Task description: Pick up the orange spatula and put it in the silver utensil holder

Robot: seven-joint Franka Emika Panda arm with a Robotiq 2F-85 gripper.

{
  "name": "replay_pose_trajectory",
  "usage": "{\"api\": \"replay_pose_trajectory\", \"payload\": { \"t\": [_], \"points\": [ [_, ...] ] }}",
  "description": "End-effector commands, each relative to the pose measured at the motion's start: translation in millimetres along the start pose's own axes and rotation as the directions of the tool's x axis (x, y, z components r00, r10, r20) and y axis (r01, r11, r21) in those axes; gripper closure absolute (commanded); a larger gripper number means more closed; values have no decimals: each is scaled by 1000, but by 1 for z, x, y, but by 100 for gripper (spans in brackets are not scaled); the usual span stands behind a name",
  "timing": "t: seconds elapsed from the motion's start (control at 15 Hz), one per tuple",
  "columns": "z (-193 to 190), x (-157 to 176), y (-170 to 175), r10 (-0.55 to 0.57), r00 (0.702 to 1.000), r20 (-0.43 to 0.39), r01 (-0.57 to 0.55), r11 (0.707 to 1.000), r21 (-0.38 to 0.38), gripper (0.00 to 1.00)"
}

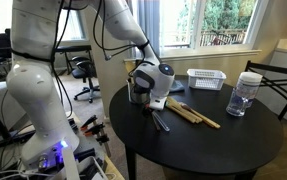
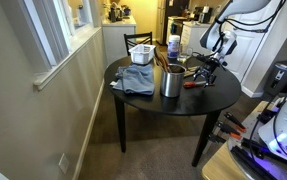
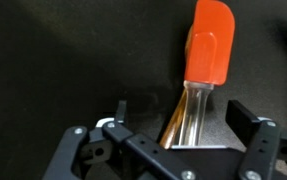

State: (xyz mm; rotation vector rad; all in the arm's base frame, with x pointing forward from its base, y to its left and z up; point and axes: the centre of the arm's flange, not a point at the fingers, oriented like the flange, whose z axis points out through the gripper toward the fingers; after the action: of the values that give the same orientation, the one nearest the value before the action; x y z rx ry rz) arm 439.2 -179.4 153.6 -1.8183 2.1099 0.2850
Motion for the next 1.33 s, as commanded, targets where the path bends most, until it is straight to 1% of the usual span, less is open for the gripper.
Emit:
{"api": "replay_pose_trajectory", "payload": {
  "t": [0.0, 0.67, 0.73, 0.87, 0.93, 1.0, 1.07, 1.27],
  "points": [
    [-5, 3, -3, 28, 1000, -8, -28, 1000, -5, 0],
    [-4, 4, -3, 43, 999, 8, -43, 999, -12, 0],
    [-4, 4, -3, 41, 999, 8, -41, 999, -12, 6],
    [-4, 4, -3, 39, 999, 8, -39, 999, -10, 31],
    [-4, 4, -3, 38, 999, 6, -38, 999, -10, 32],
    [-4, 4, -3, 39, 999, 6, -39, 999, -11, 37],
    [-4, 4, -3, 40, 999, 5, -40, 999, -11, 45],
    [-4, 4, -3, 41, 999, 6, -41, 999, -6, 64]
  ]
}}
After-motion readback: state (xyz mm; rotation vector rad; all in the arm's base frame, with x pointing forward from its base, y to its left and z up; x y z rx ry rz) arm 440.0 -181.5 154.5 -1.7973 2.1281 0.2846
